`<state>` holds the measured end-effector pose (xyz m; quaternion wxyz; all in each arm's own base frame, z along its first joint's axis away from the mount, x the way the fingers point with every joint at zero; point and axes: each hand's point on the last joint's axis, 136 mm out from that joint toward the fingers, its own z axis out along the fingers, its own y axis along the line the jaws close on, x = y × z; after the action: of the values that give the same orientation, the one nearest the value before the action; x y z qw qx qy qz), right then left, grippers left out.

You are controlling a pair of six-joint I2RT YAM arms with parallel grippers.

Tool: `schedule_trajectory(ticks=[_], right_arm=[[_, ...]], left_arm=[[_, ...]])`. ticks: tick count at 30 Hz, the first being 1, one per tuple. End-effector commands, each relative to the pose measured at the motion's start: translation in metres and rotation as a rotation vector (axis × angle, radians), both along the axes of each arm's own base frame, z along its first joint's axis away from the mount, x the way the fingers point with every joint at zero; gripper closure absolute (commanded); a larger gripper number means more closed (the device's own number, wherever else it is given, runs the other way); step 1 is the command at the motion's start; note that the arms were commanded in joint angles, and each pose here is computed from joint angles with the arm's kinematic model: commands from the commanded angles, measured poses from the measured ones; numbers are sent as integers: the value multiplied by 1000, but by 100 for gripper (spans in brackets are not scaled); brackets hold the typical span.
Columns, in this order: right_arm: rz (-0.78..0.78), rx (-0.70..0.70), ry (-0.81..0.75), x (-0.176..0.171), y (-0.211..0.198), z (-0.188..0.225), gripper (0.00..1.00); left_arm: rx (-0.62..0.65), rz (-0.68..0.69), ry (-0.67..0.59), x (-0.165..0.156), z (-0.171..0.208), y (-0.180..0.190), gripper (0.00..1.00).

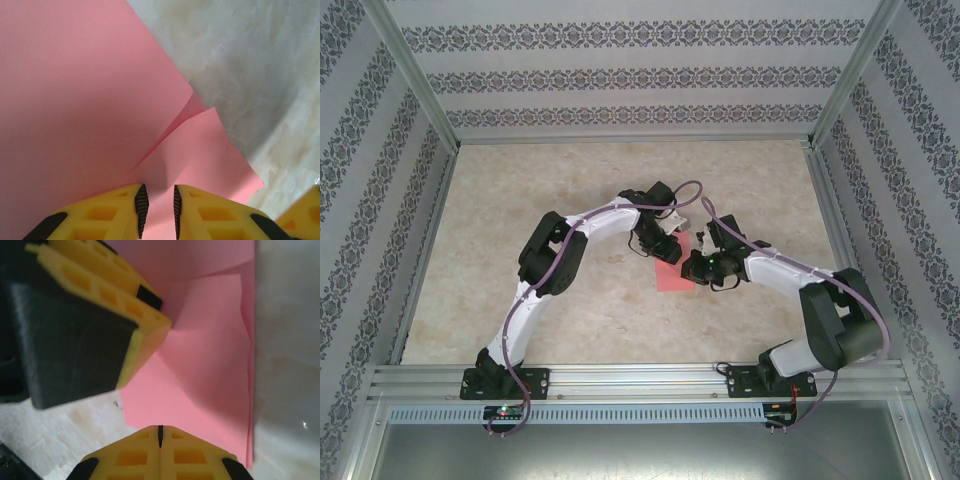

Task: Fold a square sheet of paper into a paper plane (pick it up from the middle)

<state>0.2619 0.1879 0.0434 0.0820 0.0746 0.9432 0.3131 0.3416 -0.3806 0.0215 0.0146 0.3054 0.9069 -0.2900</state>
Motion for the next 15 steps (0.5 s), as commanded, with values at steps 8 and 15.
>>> schedule_trajectory(ticks=[8,15], right_arm=[[-2,-4,21,17,3,-29,100],[-22,-58,78,-5,-17,-53,100]], left_arm=[[165,18,66,-16,-44,35,72],[212,3,-26,-9,-42,46,73]])
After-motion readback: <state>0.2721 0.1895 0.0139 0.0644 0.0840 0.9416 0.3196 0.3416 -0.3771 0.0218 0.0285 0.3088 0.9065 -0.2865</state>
